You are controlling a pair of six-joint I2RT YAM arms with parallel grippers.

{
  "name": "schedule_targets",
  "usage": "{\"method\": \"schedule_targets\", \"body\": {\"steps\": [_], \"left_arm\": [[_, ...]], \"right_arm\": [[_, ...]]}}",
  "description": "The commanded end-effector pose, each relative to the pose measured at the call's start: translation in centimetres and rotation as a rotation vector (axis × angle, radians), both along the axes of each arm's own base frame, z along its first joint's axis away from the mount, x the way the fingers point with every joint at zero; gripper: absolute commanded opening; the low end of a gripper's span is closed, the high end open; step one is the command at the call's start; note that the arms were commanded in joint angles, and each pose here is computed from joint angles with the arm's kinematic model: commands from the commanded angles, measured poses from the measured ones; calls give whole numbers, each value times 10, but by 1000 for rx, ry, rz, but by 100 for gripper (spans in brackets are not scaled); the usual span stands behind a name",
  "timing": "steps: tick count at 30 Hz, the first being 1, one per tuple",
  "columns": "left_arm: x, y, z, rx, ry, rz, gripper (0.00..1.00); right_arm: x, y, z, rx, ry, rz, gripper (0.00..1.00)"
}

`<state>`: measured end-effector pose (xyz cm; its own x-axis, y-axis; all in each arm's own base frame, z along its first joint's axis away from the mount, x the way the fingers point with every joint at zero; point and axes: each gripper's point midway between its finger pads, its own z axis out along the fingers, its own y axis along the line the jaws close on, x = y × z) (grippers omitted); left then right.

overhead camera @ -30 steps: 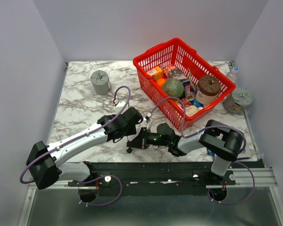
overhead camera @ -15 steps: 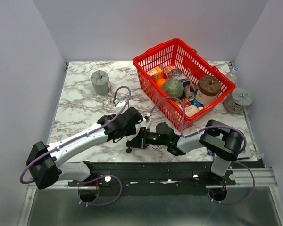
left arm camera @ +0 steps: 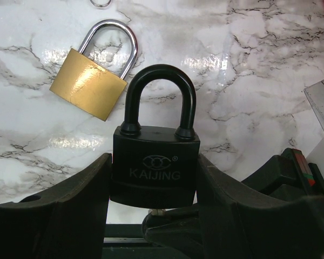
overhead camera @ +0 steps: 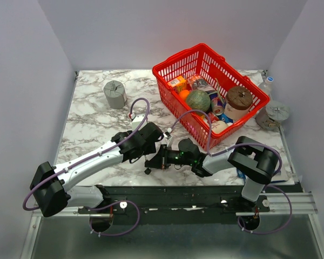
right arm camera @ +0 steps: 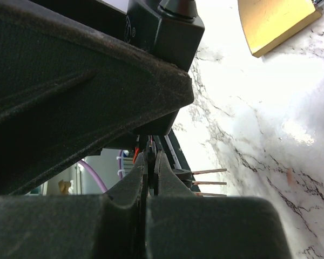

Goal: Unlock with the key

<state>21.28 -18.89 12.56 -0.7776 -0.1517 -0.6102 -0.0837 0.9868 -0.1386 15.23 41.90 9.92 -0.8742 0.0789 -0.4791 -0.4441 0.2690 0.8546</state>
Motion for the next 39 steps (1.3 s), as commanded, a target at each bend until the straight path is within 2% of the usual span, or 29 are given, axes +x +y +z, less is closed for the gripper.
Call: {"method": "schedule_targets", "body": {"steps": [1, 14, 23, 32, 39], "left_arm": [[7, -4, 17, -44, -57, 10, 0], [6, -6, 15, -54, -50, -1, 0], [7, -8, 17, -60, -54, -3, 0], [7, -8, 17, -71, -59, 1, 0], [5, -12, 15, -87, -52, -15, 0]], "right_arm": [[18, 0, 0, 7, -16, -29, 1], [21, -4, 16, 87, -55, -14, 1], [26, -8, 10, 62, -31, -45, 1], [41, -8, 3, 40, 30, -104, 1], [64, -3, 15, 46, -8, -159, 1]]}}
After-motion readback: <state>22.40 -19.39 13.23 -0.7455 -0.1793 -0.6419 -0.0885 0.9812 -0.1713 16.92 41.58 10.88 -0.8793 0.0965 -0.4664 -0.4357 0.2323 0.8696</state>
